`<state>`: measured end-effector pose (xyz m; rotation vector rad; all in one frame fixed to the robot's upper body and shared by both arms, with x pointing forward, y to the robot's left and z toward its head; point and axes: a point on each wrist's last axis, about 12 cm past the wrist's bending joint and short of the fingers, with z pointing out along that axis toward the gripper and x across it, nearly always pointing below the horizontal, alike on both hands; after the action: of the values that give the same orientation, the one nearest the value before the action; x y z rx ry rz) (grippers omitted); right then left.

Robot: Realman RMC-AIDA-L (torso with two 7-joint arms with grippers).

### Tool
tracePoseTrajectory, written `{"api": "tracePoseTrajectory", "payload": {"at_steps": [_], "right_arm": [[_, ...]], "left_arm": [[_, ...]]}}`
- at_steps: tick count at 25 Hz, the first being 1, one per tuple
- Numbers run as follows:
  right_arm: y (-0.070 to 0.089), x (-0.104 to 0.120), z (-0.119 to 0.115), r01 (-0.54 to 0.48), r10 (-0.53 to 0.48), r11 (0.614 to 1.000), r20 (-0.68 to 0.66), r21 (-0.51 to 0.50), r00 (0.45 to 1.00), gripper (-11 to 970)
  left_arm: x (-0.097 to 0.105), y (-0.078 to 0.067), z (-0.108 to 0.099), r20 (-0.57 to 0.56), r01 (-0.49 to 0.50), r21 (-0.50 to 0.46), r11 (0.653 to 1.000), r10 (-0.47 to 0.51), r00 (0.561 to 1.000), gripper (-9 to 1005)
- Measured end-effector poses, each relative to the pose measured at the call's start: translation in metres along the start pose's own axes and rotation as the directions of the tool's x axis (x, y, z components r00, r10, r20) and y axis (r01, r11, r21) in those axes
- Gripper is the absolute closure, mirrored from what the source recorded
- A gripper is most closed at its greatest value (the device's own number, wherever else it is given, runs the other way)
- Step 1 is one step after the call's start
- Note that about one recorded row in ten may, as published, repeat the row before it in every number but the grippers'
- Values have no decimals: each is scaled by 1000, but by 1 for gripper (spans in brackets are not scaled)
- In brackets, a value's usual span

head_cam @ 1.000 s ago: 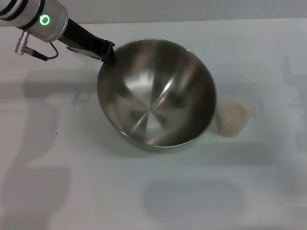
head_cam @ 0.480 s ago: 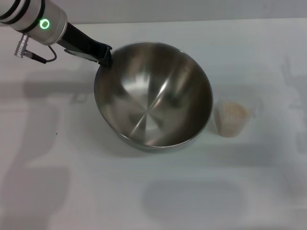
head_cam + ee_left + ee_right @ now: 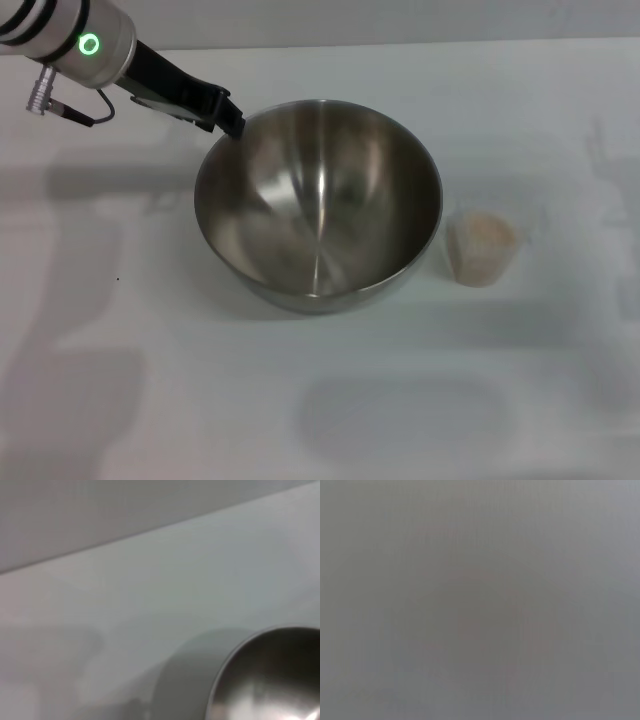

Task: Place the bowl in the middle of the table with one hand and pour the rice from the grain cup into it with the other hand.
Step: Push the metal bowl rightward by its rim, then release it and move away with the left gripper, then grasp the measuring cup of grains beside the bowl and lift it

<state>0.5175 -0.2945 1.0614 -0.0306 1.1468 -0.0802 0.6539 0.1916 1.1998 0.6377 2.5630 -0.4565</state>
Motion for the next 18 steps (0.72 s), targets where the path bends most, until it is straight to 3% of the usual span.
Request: {"api": "tracePoseTrajectory", "payload": {"at_steps": [3,7,9,10,12,13,18], "right_arm": [[0,0,0,1,-1,1000,0,0,1000,331],[0,0,-1,2,-2,1000,0,1,1000,332],[0,0,-1,2,-2,1000,0,1,1000,332],[0,0,-1,2,-2,1000,0,1,1000,332],[0,0,0,1,-1,1000,0,1,1000,332],[0,0,0,1,-1,1000,0,1,1000,332],[0,0,-1,2,-2,1000,0,1,1000,331]], "left_arm": [[-3,2,-5,38,-2,-17,1000,3,999,692],[-6,7,-17,112,-2,-46,999,8,994,662],[-8,16,-33,302,19,-98,995,12,953,655],[-8,16,-33,302,19,-98,995,12,953,655],[0,28,-34,486,41,-182,982,54,872,656],[0,28,-34,486,41,-182,982,54,872,656],[25,48,-35,716,134,-390,911,209,665,659]]}}
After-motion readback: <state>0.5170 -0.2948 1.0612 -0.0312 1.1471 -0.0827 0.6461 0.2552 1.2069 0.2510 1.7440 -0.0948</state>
